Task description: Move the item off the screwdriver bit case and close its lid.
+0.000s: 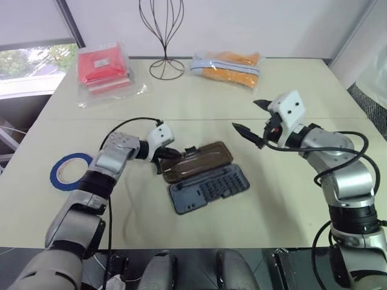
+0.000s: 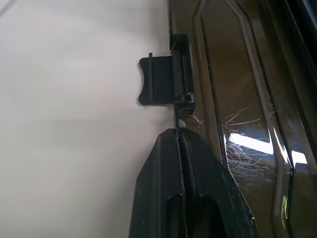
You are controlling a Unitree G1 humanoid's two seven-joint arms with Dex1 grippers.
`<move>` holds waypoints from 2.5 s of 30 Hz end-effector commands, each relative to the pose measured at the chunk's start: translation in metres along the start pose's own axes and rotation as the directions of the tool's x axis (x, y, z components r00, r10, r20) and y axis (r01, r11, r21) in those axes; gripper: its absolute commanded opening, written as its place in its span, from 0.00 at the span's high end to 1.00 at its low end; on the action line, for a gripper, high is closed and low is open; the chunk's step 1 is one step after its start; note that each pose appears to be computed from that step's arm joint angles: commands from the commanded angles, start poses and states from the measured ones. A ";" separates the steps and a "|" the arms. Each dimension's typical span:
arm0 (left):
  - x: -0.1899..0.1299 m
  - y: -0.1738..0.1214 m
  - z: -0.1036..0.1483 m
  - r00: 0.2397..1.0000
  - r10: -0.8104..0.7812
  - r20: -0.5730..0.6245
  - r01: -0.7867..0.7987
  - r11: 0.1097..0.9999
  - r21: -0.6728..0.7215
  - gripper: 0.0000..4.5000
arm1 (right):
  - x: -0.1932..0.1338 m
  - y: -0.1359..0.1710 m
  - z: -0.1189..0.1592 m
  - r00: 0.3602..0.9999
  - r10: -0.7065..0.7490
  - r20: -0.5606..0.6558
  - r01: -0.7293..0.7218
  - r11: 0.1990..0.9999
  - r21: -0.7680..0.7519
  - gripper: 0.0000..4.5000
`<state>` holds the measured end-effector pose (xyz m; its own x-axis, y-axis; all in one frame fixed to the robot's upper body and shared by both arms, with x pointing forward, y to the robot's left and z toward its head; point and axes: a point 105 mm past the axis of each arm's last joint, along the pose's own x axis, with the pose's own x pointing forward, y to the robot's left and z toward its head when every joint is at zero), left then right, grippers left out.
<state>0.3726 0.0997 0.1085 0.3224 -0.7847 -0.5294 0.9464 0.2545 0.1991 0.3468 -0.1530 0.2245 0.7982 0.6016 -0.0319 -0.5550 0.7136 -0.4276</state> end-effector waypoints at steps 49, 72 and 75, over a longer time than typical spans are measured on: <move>-0.028 -0.005 0.067 0.946 0.037 0.321 -0.013 0.997 -0.076 0.01 | -0.003 0.000 0.013 0.999 0.005 0.038 -0.003 0.999 -0.051 0.00; -0.031 -0.124 0.022 0.926 -0.327 0.188 0.347 0.934 -0.086 0.99 | 0.001 0.007 -0.005 0.996 0.085 -0.033 -0.087 0.994 -0.061 0.00; -0.027 -0.135 0.004 0.932 -0.328 0.156 0.347 0.930 -0.118 0.99 | 0.003 0.006 -0.008 0.994 0.099 -0.042 -0.101 0.993 -0.068 0.00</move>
<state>0.2423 0.0858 0.1021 -0.0059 -0.9113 -0.4116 0.9902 0.0520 -0.1293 0.3484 -0.1508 0.2024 0.7549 0.6405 -0.1411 -0.6271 0.6419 -0.4413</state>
